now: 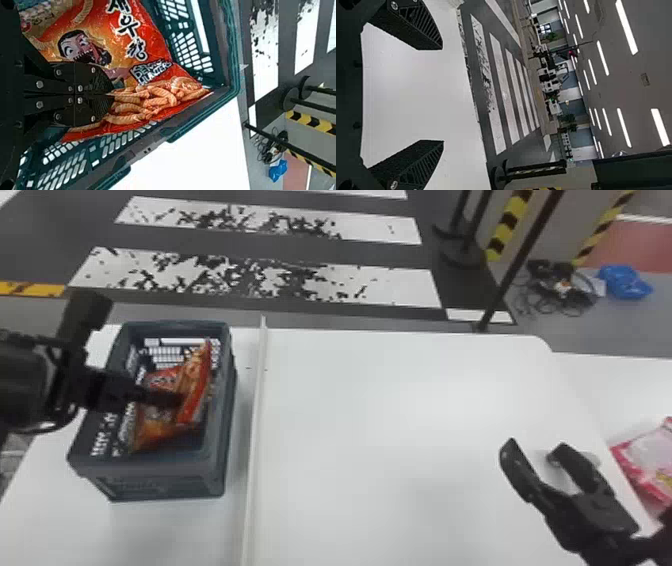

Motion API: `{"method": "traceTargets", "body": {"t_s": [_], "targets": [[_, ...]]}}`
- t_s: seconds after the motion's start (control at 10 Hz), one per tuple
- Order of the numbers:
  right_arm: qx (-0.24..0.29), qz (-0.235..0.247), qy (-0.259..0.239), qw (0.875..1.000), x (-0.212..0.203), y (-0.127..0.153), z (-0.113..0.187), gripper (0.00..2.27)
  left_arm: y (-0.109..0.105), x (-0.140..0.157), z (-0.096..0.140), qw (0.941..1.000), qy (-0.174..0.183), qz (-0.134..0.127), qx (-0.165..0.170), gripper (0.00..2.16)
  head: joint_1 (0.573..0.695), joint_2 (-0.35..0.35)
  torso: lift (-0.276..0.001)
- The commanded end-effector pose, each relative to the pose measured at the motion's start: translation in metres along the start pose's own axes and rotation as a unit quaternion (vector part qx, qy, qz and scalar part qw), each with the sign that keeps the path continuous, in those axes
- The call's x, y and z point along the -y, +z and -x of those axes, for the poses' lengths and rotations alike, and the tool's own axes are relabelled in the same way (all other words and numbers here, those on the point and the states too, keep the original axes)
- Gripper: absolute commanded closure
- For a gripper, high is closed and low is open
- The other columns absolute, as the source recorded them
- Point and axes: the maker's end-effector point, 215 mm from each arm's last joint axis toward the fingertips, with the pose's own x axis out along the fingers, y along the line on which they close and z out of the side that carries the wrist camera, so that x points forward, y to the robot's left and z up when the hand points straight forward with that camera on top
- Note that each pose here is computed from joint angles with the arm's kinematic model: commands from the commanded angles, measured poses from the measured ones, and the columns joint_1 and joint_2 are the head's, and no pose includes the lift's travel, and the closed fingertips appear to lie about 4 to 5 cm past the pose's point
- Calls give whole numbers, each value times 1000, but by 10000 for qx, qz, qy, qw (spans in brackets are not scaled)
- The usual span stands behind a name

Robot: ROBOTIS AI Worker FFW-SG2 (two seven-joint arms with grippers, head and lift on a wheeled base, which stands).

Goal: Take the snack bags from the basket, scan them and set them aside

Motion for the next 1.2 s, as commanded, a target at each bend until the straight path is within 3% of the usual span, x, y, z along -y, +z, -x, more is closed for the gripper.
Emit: {"method": "traceTargets", "body": {"t_s": [0.0, 0.2, 0.6, 1.1], "targets": [[46, -41, -3, 10000, 0, 6, 2, 83, 3, -1, 16, 9998, 151, 4, 125, 2061, 695, -83, -75], [97, -89, -42, 9999, 5, 12, 4, 83, 4, -8, 36, 9988, 332, 80, 364, 2061, 695, -74, -75], [126, -60, -69, 9999, 7, 19, 7, 87, 10, -7, 58, 9963, 297, 309, 751, 2061, 695, -59, -75], [179, -7, -40, 9998, 3, 30, 10, 87, 38, 37, 64, 9917, 40, 289, 1253, 2061, 695, -94, -75]]}}
